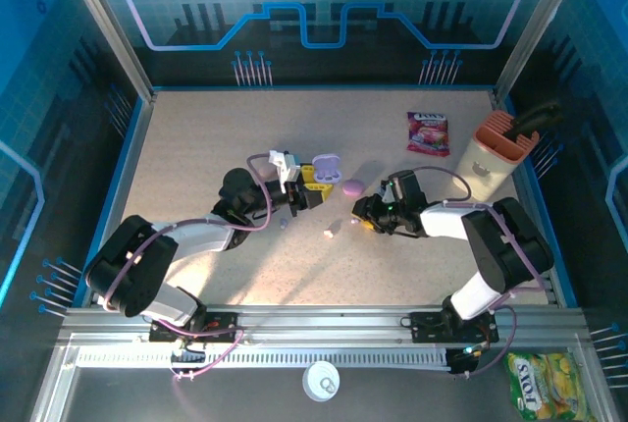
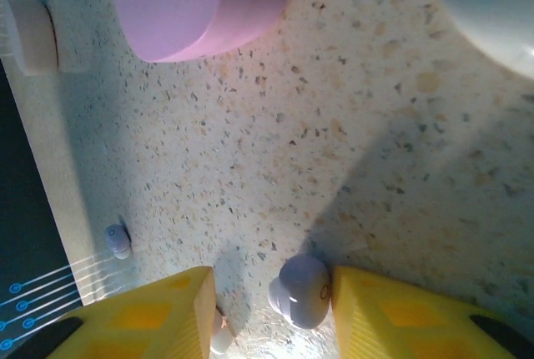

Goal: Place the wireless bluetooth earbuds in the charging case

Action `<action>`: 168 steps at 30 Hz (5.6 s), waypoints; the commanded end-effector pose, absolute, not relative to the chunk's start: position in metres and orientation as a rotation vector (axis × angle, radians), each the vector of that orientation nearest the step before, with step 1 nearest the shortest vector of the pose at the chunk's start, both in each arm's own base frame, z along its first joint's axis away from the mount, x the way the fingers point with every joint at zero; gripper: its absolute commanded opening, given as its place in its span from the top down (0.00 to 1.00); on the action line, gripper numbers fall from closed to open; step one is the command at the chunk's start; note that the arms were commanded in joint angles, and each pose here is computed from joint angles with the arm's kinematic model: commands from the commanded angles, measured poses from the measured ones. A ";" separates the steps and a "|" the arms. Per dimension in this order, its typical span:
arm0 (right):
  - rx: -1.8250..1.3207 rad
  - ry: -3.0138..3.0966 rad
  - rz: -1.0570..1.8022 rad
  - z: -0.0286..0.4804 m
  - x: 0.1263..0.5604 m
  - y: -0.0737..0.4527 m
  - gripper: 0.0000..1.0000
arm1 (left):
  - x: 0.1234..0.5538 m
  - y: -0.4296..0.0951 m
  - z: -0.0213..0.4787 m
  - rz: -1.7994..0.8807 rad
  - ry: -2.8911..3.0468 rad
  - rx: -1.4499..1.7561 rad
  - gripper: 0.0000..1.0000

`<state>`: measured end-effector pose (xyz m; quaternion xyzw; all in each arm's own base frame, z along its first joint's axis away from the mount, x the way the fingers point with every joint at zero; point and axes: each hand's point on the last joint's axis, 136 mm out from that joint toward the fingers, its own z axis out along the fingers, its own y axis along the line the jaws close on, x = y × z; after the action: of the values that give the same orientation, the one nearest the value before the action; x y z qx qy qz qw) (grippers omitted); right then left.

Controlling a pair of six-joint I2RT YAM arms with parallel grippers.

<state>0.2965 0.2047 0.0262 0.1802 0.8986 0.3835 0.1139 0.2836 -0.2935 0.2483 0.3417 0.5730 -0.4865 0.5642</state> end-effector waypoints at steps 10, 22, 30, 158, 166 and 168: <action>0.497 2.609 1.201 0.030 0.303 0.218 0.70 | 0.279 -0.291 0.251 -1.129 1.327 0.820 0.62; 0.502 2.619 1.245 0.023 0.305 0.225 0.76 | 0.278 -0.290 0.249 -1.126 1.331 0.822 0.62; 0.502 2.658 1.209 0.013 0.303 0.224 0.76 | 0.278 -0.290 0.249 -1.123 1.329 0.823 0.62; -0.164 2.062 1.063 0.228 0.293 0.251 0.46 | 0.322 -0.201 0.253 -0.983 1.310 0.575 0.63; 0.021 2.381 1.108 0.141 0.304 0.286 0.47 | 0.321 -0.174 0.276 -0.876 1.289 0.536 0.63; 0.039 2.454 1.095 0.117 0.303 0.300 0.49 | 0.318 -0.173 0.281 -0.858 1.300 0.545 0.63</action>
<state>0.2991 0.2770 0.1178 -0.0080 0.8923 0.3788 0.2454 0.3218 -0.1780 0.2706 0.2388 0.5821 -0.4020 0.6652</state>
